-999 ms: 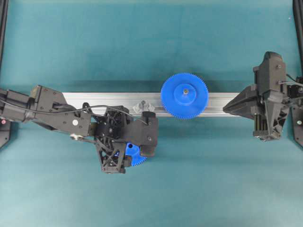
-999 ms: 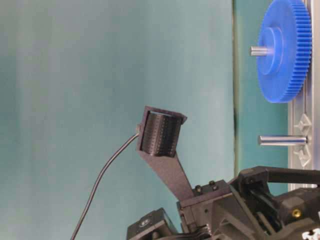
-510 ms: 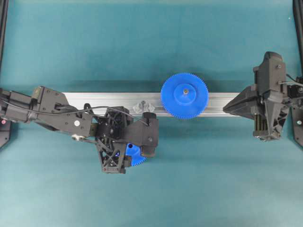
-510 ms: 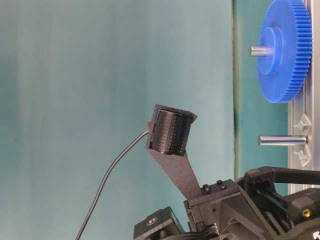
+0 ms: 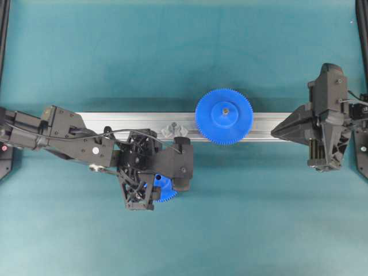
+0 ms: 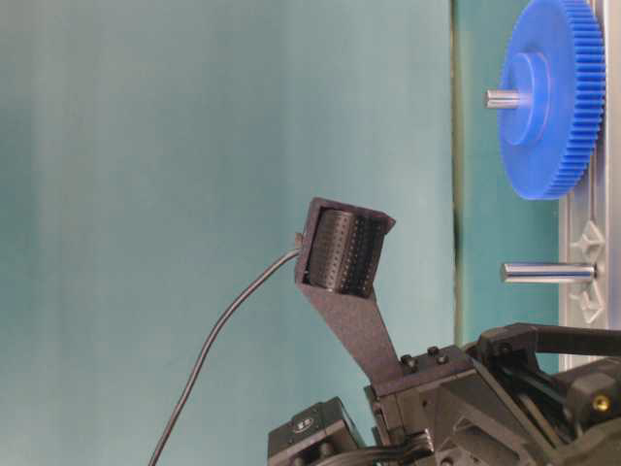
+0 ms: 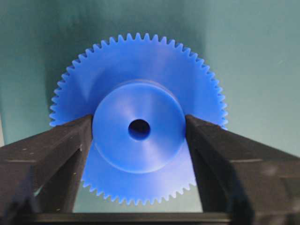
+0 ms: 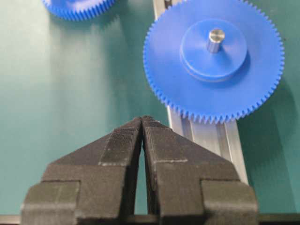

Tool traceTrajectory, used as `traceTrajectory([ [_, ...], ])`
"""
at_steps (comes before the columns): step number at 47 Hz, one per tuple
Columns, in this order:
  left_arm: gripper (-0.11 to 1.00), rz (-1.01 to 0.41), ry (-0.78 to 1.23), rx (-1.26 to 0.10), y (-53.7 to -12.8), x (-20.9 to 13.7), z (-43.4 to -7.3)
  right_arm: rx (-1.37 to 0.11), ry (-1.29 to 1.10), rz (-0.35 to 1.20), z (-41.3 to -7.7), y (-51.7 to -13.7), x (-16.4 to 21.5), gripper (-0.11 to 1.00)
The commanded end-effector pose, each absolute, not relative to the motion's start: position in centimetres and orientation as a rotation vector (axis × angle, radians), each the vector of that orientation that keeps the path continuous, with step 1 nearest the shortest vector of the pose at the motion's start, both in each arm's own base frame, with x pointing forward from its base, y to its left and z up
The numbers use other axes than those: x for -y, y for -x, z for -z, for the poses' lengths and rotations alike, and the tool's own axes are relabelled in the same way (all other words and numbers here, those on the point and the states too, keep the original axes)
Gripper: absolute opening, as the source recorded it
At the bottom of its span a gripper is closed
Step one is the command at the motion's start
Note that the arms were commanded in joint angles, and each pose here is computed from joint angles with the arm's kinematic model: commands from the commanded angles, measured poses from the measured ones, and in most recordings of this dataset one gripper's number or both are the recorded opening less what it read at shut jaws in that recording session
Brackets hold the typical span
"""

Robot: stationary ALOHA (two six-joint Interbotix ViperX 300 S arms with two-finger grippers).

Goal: Find the location of the shaft and insert the small gear.
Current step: 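Close the left gripper on the small blue gear's hub and lift it, then carry the gear to the empty left shaft beside the large gear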

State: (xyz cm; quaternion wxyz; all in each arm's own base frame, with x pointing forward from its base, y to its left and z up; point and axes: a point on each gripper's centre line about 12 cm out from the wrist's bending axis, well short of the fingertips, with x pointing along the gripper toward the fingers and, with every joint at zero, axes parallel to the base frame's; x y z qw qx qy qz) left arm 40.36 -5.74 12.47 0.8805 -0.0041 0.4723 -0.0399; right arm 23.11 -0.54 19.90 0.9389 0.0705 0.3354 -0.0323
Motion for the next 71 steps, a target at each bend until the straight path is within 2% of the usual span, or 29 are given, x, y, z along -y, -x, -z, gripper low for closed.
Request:
traceTrajectory([
  [1, 0.66, 0.084, 0.007, -0.970, -40.6, 5.8, -13.2, -0.662, -0.155, 0.065, -20.4, -23.2, 0.5, 0.11],
  [11, 0.66, 0.093, 0.001, -0.916, -40.7, 5.8, -15.4, -0.645, -0.155, 0.064, -20.5, -22.9, 0.5, 0.11],
  [18, 0.66, 0.087, 0.008, -0.833, -40.7, 5.2, -19.1, -0.636, -0.155, 0.063, -20.6, -22.7, 0.5, 0.11],
  [27, 0.66, 0.045, 0.018, -0.716, -40.3, 2.8, -23.7, -0.623, -0.155, 0.064, -20.7, -22.3, 0.5, 0.11],
  [33, 0.66, 0.015, 0.002, -0.670, -40.0, 1.0, -25.3, -0.614, -0.155, 0.062, -20.9, -22.2, 0.4, 0.11],
  [51, 0.66, -0.017, -0.077, -0.687, -40.9, -2.0, -23.7, -0.602, -0.155, 0.062, -21.0, -21.7, 0.5, 0.11],
  [71, 0.66, -0.040, -0.070, -0.734, -41.7, -3.2, -21.1, -0.568, -0.155, 0.060, -21.4, -20.9, 0.4, 0.11],
])
